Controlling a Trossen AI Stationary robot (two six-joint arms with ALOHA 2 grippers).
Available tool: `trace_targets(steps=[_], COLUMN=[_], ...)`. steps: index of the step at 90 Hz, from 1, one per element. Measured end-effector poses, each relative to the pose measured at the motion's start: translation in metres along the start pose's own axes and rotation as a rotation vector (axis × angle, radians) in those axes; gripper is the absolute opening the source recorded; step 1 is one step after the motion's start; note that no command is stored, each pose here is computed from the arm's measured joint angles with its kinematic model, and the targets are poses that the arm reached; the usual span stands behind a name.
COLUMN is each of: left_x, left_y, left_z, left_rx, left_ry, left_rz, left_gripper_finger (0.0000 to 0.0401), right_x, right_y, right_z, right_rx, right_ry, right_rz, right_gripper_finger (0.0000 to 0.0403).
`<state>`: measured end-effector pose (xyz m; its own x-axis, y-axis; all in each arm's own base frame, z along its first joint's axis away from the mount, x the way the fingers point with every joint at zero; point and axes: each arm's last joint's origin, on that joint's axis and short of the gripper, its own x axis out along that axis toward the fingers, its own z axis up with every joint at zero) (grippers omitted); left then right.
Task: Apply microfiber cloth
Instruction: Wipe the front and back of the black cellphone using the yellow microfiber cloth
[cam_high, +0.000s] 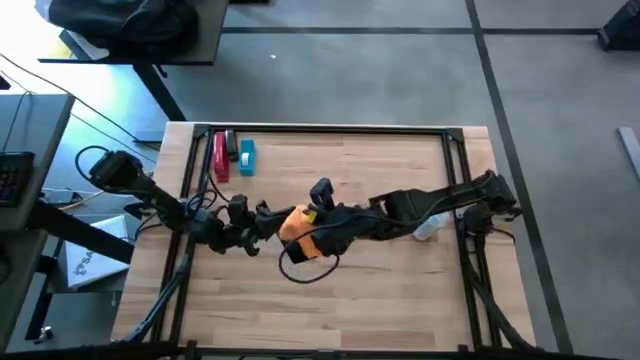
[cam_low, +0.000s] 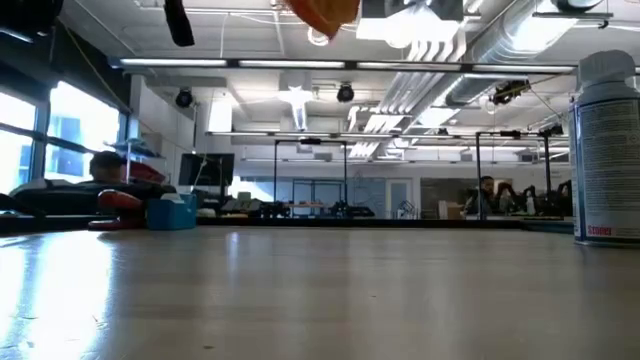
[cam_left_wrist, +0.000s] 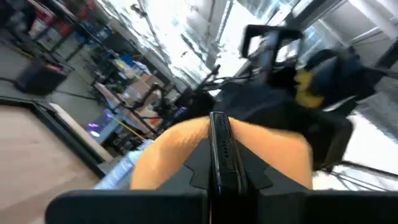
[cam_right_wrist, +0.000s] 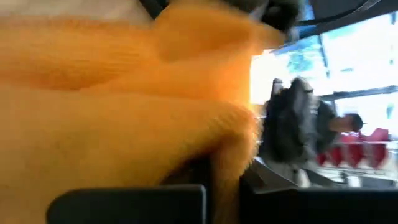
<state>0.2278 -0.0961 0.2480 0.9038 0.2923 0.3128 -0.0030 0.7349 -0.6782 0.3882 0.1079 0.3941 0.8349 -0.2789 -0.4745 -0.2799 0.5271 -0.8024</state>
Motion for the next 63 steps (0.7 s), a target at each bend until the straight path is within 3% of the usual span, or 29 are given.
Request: trace_targets(steps=[16,34,63], left_x=[0.0,-0.001,-0.002], left_y=[0.001,-0.001,-0.002], left_z=[-0.001,-0.002,-0.006], left_rx=[0.065,0.101,0.161], left_ry=[0.003,0.025,0.072], left_rz=[0.018,-0.021,-0.066], left_gripper_finger=[0.0008,0.0008,0.0008], right_x=[-0.003,0.014,0.026], right_y=[-0.005,0.01,0.0], right_z=[0.006,0.005,-0.002], right_rx=[0.061,0.045,-0.019], right_ry=[-0.171,-0.114,-0.075], right_rz=[0.081,0.139,0.057], right_gripper_finger=[0.0,0.0,0.0])
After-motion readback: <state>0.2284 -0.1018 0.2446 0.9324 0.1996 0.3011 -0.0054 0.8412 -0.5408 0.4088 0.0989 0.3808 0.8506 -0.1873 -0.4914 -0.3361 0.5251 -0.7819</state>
